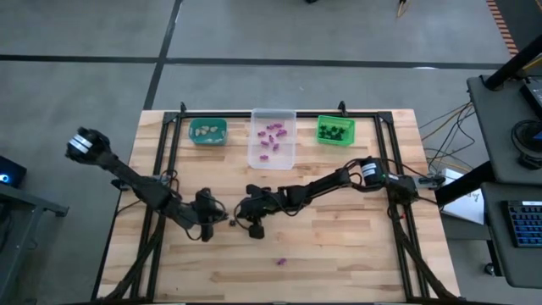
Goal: Sort Halloween decoration
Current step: Put the black spider toy into the green bin
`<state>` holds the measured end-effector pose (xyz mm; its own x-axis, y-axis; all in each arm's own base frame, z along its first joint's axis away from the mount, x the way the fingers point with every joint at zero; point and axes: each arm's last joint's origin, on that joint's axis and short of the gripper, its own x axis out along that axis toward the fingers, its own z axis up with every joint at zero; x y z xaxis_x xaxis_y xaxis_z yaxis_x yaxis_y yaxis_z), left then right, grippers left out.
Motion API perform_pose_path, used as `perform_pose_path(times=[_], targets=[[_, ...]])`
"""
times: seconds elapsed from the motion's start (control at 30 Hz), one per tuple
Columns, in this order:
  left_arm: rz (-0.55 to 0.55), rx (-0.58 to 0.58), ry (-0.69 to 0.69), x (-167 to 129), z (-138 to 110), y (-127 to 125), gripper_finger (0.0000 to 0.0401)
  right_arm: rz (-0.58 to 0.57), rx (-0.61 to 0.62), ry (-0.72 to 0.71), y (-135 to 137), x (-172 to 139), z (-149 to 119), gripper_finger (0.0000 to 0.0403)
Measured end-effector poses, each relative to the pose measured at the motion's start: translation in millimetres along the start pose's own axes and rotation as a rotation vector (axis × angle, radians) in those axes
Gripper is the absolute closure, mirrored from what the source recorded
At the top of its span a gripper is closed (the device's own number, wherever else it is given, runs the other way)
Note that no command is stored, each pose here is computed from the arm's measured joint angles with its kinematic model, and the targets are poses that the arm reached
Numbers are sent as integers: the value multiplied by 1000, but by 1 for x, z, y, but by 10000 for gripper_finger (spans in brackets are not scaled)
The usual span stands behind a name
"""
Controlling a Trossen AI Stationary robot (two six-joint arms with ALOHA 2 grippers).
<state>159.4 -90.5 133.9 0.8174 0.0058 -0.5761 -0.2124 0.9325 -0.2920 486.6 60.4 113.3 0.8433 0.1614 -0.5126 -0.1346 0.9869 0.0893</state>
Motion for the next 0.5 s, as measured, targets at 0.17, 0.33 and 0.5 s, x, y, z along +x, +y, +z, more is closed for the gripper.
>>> perform_pose_path(times=[0.17,0.33,0.5], targets=[[-14,-33,189,-5,-11,7,364,-3,3,36,1,-4,2,394],[40,-28,222,2,-18,9,364,4,8,37,7,-3,0,394],[45,-5,211,15,-24,6,363,8,12,22,9,0,-2,394]])
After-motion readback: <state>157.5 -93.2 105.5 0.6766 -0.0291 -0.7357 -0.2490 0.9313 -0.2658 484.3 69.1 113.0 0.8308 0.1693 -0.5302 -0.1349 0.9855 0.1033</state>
